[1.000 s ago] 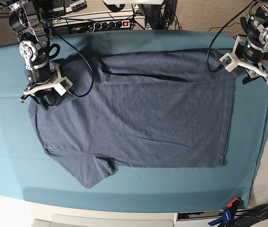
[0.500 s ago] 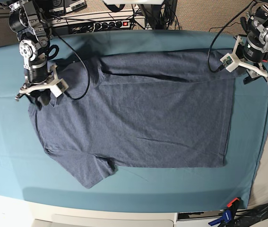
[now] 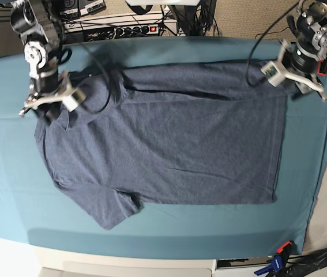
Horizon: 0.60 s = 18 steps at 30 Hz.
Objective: Fold the T-shirt properly
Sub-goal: 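Open both grippers and raise them off the folded edge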
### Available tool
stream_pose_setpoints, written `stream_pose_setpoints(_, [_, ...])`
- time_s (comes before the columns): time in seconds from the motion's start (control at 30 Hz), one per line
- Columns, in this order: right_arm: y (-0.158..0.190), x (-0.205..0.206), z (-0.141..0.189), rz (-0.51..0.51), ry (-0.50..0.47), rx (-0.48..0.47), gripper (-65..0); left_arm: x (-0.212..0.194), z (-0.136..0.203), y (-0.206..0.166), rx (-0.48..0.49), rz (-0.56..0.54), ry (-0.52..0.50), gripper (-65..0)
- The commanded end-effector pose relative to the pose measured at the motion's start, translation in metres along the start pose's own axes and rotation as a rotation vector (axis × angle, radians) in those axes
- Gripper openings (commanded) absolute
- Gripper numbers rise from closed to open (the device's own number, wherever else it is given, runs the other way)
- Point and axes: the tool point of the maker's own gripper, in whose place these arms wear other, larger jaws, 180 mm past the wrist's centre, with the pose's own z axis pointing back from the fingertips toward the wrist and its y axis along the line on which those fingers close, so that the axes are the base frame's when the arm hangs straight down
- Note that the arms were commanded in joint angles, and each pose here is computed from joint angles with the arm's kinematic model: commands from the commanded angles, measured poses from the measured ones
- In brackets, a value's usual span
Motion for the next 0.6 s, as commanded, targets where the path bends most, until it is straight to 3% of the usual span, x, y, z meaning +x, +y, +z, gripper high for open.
stream_pose_setpoints(0.0, [-0.009,0.003,0.008,0.031,-0.014,-0.013,-44.6,0.007,0.007,0.003,0.000,-0.019,-0.021,-37.8])
stream_pose_setpoints(0.23, [0.044,-0.004,0.066,0.139,0.002,0.289,-44.6,0.013,0.033,-0.029,-0.106,-0.020,-0.024,-37.8])
stream_pose_setpoints(0.33, [0.058,-0.026,0.081,0.149,0.056,0.416,-44.6,0.009,0.037,-0.039,-0.140,-0.033,-0.008,-37.8])
stream_pose_setpoints(0.47, [0.040,-0.055,0.081,0.142,0.123,0.399,-44.5,0.009,0.038,-0.045,-0.174,-0.067,-0.013,-35.6])
stream_pose_setpoints(0.57, [0.016,-0.065,0.076,0.119,0.146,0.321,-44.5,0.010,0.038,-0.044,-0.175,-0.070,-0.019,-35.1])
